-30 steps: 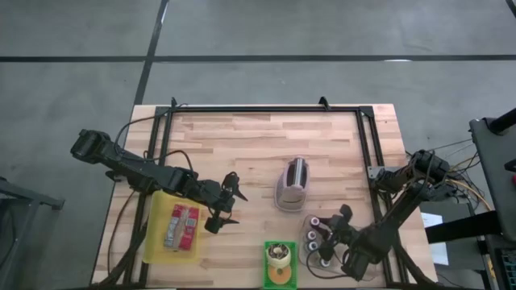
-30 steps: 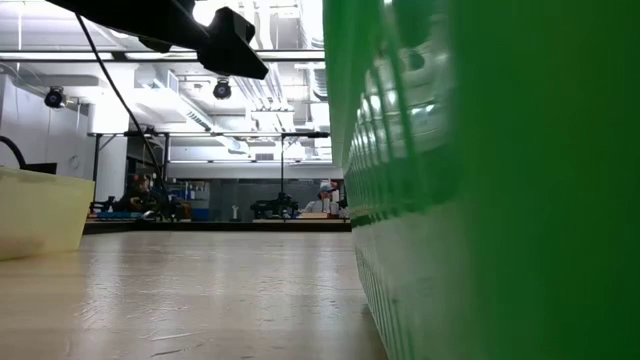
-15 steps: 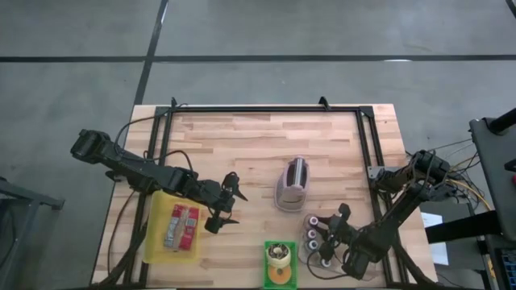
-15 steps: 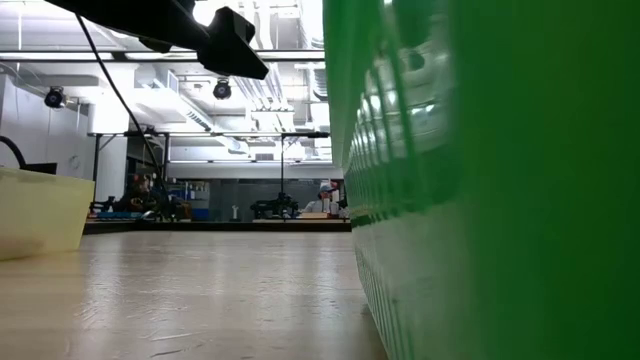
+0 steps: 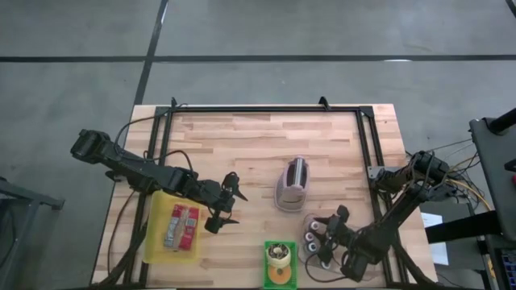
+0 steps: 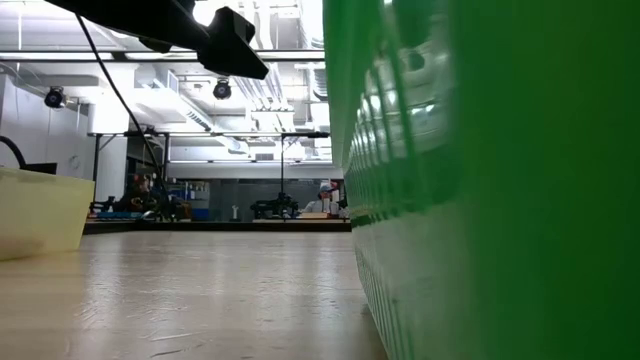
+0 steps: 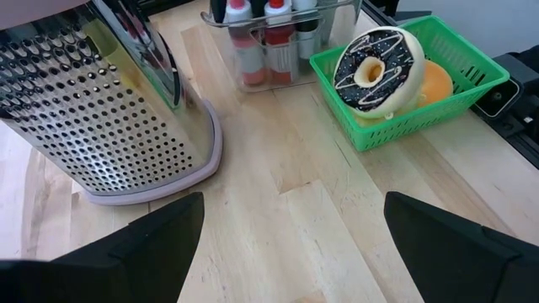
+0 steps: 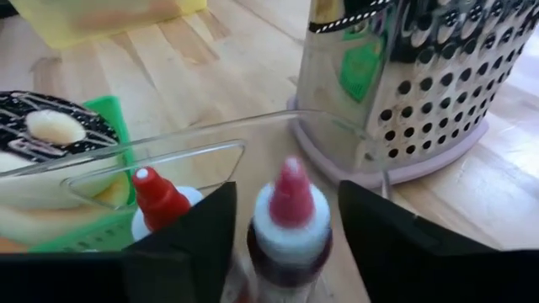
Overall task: Pick & Place Food Item
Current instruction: Return to Home Position
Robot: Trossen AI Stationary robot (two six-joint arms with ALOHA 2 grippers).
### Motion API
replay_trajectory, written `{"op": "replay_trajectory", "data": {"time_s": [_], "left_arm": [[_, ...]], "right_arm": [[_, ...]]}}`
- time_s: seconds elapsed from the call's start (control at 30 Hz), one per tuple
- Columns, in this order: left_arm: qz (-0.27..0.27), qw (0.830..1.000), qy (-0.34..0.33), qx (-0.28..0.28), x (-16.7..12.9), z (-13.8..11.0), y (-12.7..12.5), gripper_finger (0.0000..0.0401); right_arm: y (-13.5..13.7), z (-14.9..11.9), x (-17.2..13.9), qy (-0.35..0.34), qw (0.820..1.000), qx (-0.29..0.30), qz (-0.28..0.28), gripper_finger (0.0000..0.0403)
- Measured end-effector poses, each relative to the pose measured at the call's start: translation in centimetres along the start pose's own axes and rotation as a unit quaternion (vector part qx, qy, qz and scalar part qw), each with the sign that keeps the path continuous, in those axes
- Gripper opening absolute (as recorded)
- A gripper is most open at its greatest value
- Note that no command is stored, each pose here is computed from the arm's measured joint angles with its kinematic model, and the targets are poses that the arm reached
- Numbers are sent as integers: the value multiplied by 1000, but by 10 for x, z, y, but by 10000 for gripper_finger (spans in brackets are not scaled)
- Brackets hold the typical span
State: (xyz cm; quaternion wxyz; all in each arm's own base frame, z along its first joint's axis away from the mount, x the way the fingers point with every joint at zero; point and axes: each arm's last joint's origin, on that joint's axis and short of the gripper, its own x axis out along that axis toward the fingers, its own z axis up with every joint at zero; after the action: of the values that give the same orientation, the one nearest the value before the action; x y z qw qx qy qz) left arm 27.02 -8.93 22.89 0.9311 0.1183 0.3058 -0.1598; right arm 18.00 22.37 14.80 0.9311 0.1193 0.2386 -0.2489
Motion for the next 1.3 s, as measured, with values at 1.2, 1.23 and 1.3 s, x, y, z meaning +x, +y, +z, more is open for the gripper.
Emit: {"op": "replay_trajectory", "data": {"time_s": [1.2, 1.23, 1.3], "left_arm": [[51, 996, -78, 11, -45, 18, 6, 369], [51, 995, -84, 10, -48, 19, 6, 369], [54, 994, -97, 9, -56, 21, 7, 369]], "right_arm": [[2, 44, -21, -55, 997, -56, 19, 221], [3, 48, -23, -57, 996, -61, 23, 221], [6, 56, -27, -69, 995, -70, 25, 221]]}}
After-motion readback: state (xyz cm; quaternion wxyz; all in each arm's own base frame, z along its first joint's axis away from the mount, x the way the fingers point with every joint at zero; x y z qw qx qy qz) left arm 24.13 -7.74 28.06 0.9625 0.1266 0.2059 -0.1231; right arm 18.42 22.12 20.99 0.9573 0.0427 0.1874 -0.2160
